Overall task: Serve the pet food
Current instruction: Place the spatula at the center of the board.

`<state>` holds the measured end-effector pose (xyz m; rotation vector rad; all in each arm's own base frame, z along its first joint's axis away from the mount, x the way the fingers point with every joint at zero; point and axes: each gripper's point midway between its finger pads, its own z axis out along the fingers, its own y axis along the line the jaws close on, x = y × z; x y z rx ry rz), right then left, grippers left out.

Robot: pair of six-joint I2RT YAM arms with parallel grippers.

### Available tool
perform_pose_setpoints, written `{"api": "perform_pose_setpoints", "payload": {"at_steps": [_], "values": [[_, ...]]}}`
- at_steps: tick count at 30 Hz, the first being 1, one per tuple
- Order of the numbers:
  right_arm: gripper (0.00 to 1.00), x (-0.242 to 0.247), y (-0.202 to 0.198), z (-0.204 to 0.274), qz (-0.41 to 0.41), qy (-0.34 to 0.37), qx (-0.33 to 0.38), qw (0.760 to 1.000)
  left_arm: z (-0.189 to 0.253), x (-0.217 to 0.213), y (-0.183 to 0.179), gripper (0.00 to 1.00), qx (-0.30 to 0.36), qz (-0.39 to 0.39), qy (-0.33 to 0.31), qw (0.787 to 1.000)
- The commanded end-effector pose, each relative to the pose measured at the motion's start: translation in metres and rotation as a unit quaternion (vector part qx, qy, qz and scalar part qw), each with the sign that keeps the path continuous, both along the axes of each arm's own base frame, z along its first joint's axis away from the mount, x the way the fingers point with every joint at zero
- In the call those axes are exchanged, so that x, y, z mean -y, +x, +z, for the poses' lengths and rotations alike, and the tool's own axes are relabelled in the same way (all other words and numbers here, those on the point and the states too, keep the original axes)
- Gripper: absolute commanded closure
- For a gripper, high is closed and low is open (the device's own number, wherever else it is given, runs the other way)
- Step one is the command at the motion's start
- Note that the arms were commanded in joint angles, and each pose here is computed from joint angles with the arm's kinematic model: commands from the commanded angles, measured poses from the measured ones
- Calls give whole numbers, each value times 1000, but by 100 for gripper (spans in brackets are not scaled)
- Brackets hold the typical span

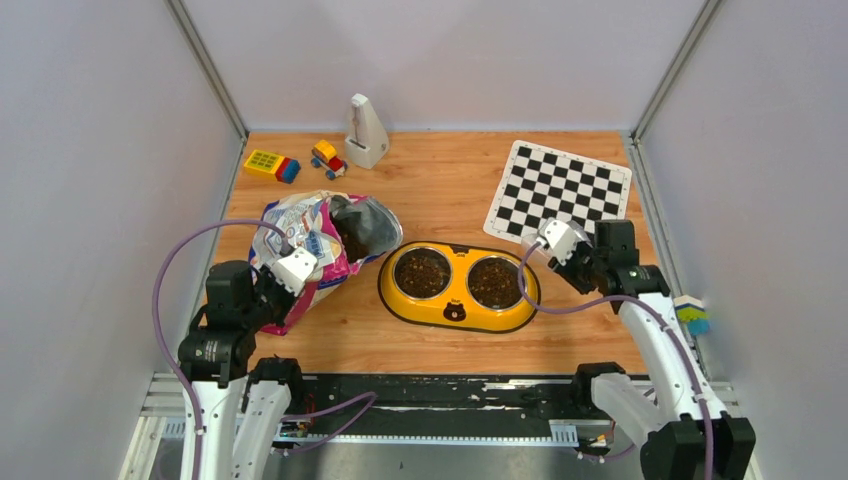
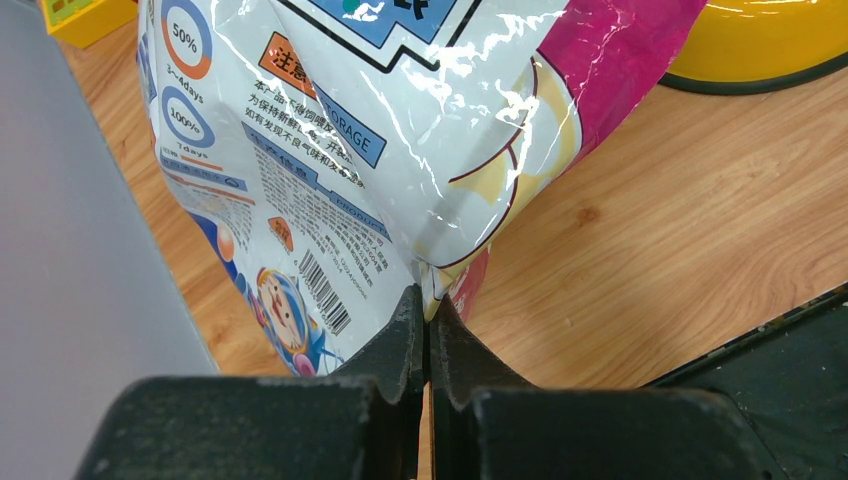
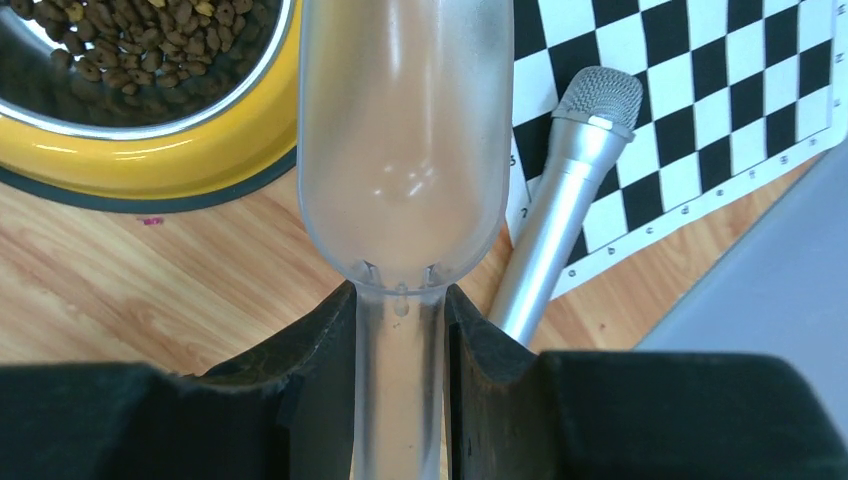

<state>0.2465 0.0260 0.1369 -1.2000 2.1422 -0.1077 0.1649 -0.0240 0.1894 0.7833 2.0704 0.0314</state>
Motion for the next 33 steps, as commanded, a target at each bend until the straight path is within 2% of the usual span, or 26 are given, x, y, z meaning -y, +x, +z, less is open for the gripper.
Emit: {"api": "perform_pose_setpoints", "payload": {"at_steps": [1,8,21,33], "values": [[97,-10,35,17,-6,85,98,991,40,7,19,100,89,-9,-19,996],[95,20,45,-25,-66,118,70,988,40,7,19,100,88,-10,-19,996],[89,23,37,-87,-69,126,-12,990,39,7,20,100,84,-10,-20,996],[70,19,21,-103,-50,123,-53,990,39,7,19,100,85,-9,-19,996]]}}
